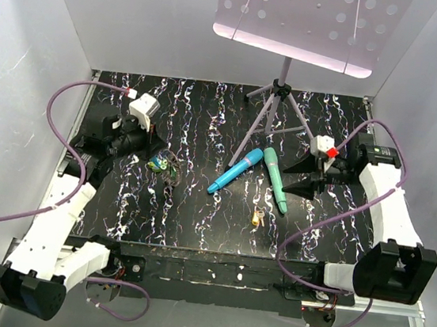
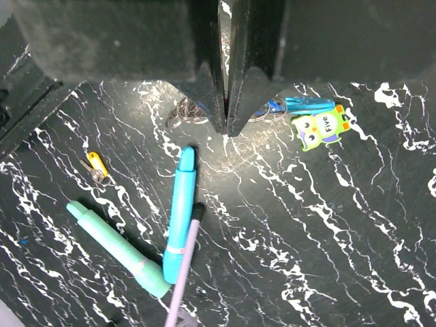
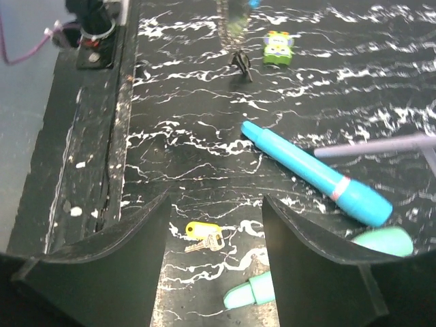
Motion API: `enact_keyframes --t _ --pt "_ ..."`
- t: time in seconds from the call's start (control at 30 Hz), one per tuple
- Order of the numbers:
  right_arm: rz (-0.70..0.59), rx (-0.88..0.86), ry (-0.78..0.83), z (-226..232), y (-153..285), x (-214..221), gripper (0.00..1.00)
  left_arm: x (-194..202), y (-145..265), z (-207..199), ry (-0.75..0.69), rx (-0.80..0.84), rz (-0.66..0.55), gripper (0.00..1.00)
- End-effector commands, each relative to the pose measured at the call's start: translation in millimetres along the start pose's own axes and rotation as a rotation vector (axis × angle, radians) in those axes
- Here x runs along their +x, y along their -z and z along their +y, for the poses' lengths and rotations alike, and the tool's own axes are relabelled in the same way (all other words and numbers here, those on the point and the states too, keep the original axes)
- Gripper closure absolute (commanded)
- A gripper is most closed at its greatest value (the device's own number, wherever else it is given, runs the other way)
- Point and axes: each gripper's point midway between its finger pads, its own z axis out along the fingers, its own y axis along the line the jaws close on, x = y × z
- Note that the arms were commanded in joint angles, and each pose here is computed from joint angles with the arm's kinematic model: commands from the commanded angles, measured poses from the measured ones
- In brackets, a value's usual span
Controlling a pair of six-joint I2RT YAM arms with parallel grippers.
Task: Put the keys on the keyring
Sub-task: Pick up the keyring from the center of the board.
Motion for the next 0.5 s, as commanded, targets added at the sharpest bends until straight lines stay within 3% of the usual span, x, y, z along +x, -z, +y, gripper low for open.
enact_keyframes --t 0.0,0.27,0.47 --pt "0.11 -0.142 -0.018 62 -7 -18 0.34 -11 20 -27 -0.099 0.118 -0.086 1.0" --pt "0.329 -0.225 0.097 75 -7 -20 0.33 13 44 -56 -0.1 0.221 -0.125 1.0" --pt "0.316 -0.23 0.176 76 -15 -43 0.33 21 57 -72 -0.05 0.268 -0.146 1.0"
